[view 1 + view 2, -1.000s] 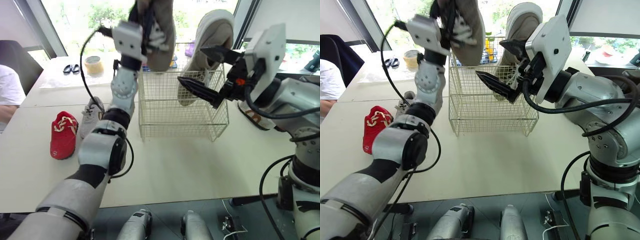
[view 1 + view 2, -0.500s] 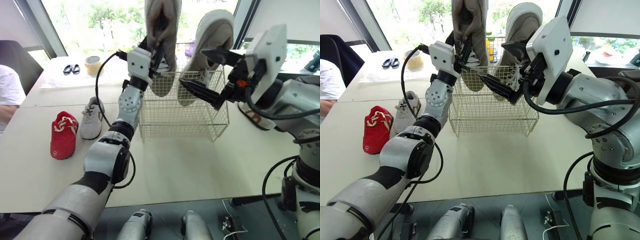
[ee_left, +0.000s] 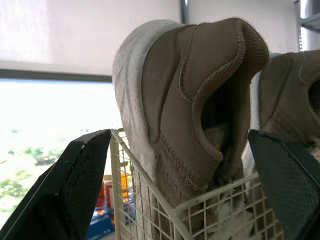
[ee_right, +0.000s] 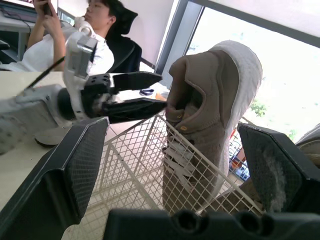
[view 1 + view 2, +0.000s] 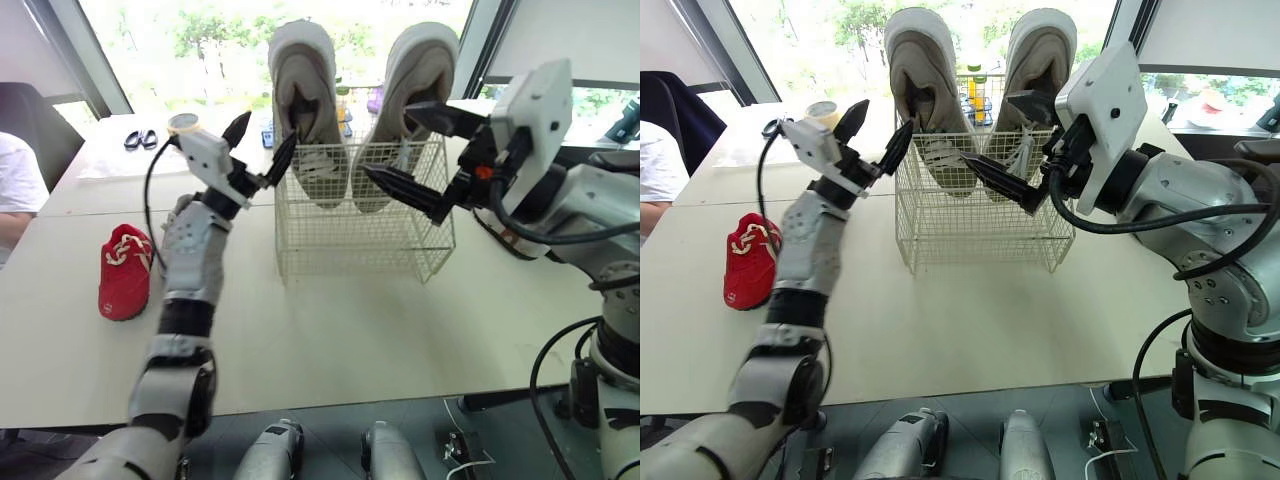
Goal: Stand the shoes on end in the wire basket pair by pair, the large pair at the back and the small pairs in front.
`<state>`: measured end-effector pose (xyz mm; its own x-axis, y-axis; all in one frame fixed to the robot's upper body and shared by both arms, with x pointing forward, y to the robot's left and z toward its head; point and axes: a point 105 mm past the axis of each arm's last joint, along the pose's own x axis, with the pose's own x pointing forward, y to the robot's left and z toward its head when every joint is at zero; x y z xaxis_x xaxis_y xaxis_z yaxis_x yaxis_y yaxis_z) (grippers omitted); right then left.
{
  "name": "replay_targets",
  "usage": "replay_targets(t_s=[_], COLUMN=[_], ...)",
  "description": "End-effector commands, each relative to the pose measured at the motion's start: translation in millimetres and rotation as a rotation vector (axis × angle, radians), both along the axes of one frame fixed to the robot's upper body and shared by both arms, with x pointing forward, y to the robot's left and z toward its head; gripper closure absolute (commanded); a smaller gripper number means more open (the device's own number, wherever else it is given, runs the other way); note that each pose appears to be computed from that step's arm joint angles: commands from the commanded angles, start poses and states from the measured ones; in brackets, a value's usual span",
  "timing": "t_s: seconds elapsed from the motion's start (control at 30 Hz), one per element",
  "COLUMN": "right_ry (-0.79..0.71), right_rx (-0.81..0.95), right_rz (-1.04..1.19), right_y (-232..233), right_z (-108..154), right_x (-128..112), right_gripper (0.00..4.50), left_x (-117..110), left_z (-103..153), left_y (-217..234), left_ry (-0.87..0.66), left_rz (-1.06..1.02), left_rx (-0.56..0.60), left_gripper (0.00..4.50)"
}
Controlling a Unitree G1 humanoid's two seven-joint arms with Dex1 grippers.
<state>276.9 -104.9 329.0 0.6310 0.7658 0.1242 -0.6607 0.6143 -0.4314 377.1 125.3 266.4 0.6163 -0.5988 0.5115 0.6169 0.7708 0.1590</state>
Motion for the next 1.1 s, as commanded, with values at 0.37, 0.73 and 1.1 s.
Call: replay_targets(t_s=[0.37,0.73,1.1], right_ry=[-0.033,0.293,0.467], right_rx=[0.070,0.063,0.113], right_rz=[-0.647,-0.837,-0.814], right_y=[-155,-248,-275], right_z=[9,-96,-145], right_x=[31,59,73], right_gripper=[0.00,0.00,0.00], left_x=[-70,-91,-95], left_z=[42,20,18], left_y=[11,-10,-14], left_ry=[0.304,0.396,0.380], left_rz=[-0.512,-0.655,-0.624], left_rx=[0.093,0.197,0.177], left_gripper=[0.03,0.03,0.03])
